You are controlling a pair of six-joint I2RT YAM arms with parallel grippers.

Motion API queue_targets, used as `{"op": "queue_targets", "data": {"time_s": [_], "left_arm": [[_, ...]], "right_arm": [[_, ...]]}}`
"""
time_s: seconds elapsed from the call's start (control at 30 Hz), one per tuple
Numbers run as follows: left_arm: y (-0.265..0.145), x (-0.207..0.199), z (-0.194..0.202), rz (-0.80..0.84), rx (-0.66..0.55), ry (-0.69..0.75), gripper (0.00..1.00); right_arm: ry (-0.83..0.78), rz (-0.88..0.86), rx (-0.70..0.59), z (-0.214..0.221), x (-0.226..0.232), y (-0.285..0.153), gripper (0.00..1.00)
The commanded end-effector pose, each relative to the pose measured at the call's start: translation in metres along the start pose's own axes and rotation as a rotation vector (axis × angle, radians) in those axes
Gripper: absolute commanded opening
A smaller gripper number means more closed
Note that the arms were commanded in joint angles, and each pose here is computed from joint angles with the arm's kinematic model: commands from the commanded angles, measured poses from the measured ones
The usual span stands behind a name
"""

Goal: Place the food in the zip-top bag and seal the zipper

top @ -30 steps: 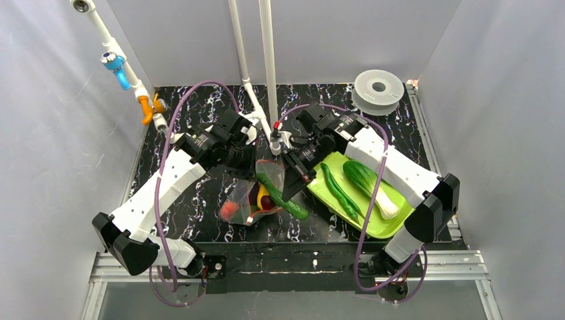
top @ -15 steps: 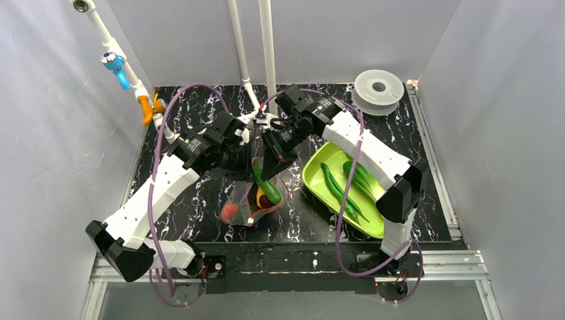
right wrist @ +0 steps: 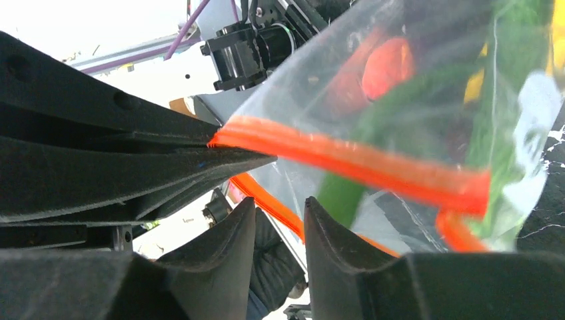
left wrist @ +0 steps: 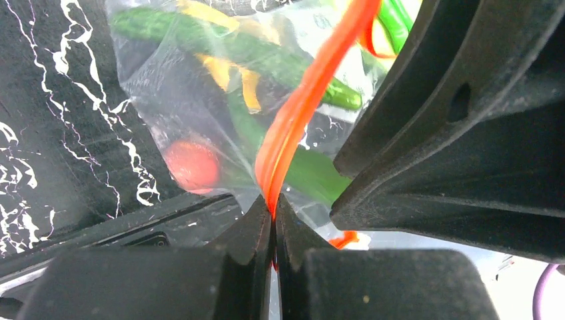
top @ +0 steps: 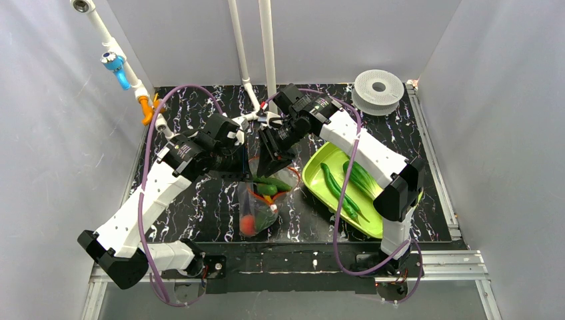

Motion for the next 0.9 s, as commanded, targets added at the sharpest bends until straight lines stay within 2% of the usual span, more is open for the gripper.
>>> {"op": "queue_targets", "data": {"time_s": [0.0, 0.17, 0.4, 0.53, 0.63, 0.87], "left_arm": [[-0.009, -0.005, -0.002, 0.035, -0.016, 0.024, 0.00], [-0.006, -0.004, -0.001, 0.031, -0.001, 0.031, 0.00], [-0.006, -0.003, -0.005, 0.024, -0.018, 0.027, 0.00], [-0.008, -0.003, -0.008, 0.016, -0.043, 0.002, 0.00], [-0.013, 0.001, -0.013, -0.021, -0.096, -0.050, 0.00], [-0.032, 0.011, -0.031, -0.073, -0.315, -0.263, 0.00]], "right_arm": [[-0.034, -0.010, -0.083, -0.014, 0.010, -0.006, 0.40], [-0.023, 0.008, -0.079, -0.018, 0.005, -0.001, 0.48], [-0.122, 0.114, -0.136, -0.006, -0.001, -0.018, 0.58], [-0.187, 0.126, -0.179, 0.001, 0.006, -0.033, 0.60], [-0.245, 0.143, -0.231, 0.007, 0.010, -0.045, 0.61], [-0.348, 0.154, -0.343, 0.026, 0.023, -0.058, 0.62]]}}
Point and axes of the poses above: each gripper's point midway between its finger pads, its own y axis out along the fingers, its own x axis along the line the jaws close on, z = x × y, the point moved 5 cm from there along -y, back along the fingers, and after that the axes turned 8 degrees about -y, right-handed, at the moved point
